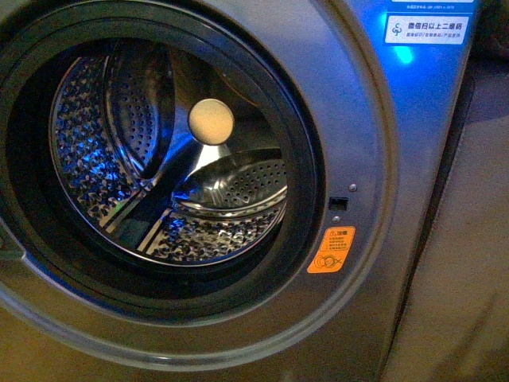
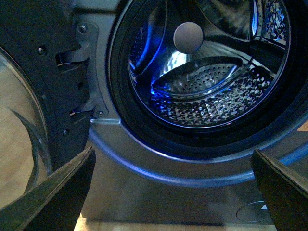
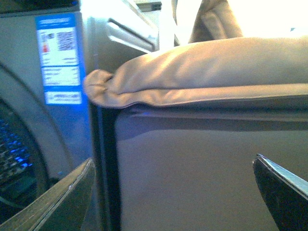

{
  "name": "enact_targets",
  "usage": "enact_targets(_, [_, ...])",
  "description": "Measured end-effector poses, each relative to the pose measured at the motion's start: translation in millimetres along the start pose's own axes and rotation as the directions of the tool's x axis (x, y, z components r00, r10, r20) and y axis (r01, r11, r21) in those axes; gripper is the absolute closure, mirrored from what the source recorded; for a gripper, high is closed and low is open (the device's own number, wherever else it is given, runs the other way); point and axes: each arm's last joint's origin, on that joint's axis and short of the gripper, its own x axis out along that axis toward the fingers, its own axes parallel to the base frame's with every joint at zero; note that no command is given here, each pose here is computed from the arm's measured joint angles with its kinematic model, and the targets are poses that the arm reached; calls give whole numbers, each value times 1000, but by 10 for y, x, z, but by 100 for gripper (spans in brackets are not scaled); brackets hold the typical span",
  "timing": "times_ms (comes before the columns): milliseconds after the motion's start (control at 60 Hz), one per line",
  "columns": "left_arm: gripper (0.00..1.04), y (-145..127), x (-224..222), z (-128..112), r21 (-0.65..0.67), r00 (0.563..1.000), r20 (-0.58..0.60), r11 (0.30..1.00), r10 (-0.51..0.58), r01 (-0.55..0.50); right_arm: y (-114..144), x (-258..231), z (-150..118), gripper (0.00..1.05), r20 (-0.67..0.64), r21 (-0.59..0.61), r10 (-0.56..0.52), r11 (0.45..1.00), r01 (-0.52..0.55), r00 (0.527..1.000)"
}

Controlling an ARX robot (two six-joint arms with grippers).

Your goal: Put clothes into washing machine

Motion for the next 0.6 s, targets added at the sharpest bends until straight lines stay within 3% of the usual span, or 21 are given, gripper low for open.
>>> enact_targets(167, [7,0,0,0,0,1000,0,1000,0,0,-817,203,-20,7,-172,72,-219,970,234,960])
enact_targets(333, [7,0,0,0,0,1000,0,1000,0,0,-1472,235,-182,7,-432,83,-308,922,378,848])
enact_targets(450, [7,0,0,0,0,1000,0,1000,0,0,-1827,156,-447,7,-630,66,-293,903,425,720])
enact_targets(600, [7,0,0,0,0,1000,0,1000,0,0,-2205,4,-949,7,-834,27,-233,889,458,500])
